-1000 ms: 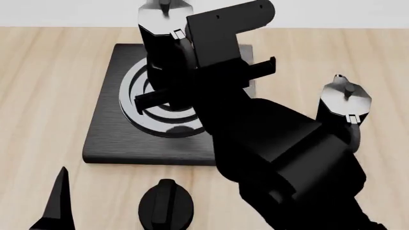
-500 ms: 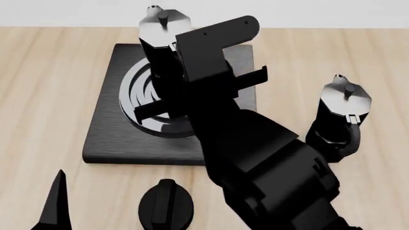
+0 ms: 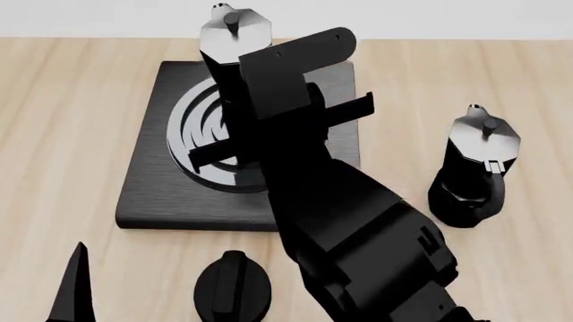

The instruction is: Put the right moka pot on the stove.

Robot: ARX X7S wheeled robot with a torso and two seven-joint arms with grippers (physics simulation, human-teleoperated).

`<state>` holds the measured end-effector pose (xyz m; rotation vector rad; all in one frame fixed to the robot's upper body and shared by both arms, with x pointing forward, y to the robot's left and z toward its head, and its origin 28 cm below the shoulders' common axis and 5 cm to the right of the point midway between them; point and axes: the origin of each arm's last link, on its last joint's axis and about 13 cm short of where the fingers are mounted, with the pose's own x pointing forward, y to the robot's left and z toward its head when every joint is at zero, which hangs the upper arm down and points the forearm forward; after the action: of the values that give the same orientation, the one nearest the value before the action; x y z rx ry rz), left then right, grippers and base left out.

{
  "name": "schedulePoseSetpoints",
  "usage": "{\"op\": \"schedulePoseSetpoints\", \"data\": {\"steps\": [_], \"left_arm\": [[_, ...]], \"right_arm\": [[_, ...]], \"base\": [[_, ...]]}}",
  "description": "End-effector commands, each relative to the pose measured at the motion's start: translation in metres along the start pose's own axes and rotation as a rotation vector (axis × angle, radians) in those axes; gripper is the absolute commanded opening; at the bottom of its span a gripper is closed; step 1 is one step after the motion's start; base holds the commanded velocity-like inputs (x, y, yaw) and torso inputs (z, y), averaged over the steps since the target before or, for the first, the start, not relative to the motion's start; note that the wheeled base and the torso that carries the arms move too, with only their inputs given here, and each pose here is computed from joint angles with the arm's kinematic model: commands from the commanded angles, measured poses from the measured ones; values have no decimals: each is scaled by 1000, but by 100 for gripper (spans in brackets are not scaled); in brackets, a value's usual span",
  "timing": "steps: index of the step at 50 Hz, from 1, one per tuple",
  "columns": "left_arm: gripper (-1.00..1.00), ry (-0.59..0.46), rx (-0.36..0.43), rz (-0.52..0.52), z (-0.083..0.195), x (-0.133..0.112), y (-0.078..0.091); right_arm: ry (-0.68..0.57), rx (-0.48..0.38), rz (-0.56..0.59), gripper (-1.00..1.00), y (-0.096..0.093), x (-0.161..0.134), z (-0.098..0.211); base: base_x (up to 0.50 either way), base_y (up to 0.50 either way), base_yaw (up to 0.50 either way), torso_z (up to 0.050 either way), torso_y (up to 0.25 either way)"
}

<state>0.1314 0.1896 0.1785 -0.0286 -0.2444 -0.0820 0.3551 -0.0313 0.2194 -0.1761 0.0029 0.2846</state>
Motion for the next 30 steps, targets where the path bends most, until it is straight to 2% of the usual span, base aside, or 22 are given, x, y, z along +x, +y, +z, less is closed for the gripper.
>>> {"op": "schedulePoseSetpoints", "data": {"steps": [1,6,8,12,22,30], "left_arm": [[100,-3,-2,4,-1,-1,1],[100,-3,1,0,-3,-2,0],[100,-5,0,-1,-1,-1,0],[100,-6,1,0,-2,-2,0],[100,-9,2,1,-4,-3,1],[100,-13,-2,1,-3,-3,1]], "right_arm": [[-36,-29,-56,-100,1,2,4],[-10,23,-16,-100,5,1,-8],[-19,5,-23,-100,5,2,-10],[-2,53,5,-100,7,1,-13],[17,90,19,-100,10,0,-25],[20,87,25,-100,11,1,-30]], "base": [[0,0,0,0,10],[0,0,0,0,0],[0,0,0,0,0],[0,0,0,0,3],[0,0,0,0,1],[0,0,0,1,0]]}}
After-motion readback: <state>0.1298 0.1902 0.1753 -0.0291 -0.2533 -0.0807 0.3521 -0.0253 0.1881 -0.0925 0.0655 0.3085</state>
